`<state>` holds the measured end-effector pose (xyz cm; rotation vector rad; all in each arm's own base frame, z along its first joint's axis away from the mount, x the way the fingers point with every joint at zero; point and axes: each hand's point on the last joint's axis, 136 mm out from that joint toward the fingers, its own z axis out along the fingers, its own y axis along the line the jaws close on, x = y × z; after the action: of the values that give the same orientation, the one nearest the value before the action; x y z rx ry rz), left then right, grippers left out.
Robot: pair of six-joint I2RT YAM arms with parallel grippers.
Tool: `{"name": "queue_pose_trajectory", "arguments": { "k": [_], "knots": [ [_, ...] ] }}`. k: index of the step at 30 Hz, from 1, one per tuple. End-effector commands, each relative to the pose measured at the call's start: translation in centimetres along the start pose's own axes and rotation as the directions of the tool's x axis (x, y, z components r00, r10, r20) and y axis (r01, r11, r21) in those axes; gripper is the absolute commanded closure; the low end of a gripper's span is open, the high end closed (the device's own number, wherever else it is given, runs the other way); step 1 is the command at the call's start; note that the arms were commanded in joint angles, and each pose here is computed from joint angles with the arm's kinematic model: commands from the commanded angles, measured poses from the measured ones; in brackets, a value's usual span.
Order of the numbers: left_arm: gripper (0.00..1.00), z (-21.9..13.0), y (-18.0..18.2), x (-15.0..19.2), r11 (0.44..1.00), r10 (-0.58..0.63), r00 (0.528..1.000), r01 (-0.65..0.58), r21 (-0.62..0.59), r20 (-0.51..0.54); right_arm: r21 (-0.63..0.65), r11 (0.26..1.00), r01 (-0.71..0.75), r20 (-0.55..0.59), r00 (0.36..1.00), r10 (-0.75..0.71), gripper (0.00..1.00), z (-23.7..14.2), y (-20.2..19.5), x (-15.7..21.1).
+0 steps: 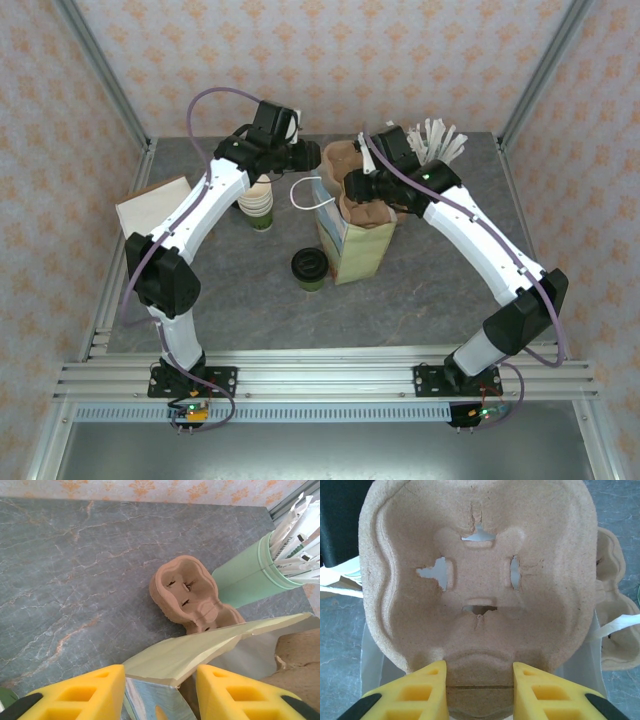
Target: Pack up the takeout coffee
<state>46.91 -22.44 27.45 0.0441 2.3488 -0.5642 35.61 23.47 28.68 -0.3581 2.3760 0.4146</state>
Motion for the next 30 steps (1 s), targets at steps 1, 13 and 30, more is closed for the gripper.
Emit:
{"name": "queue_pose_trajectory", "arguments": {
  "k": [1,13,30],
  "knots": [
    [0.58,-0.3,0.2,0.1,1.000,-0.018,1.000,0.018,0.001,-0.012,-0.004,1.000,-0.006,-0.034,0.999,0.006,0.69,-0.7,0.1,1.3],
    [0.58,-0.5,0.0,0.1,1.000,-0.020,1.000,0.020,0.011,-0.009,0.029,1.000,0.001,-0.088,0.996,0.002,0.68,0.2,-0.5,2.6],
    [0.57,-0.6,-0.7,0.5,0.997,-0.034,0.999,0.034,0.067,-0.012,0.086,0.996,0.033,-0.141,0.990,-0.021,0.68,1.6,-1.2,2.5]
  ]
}}
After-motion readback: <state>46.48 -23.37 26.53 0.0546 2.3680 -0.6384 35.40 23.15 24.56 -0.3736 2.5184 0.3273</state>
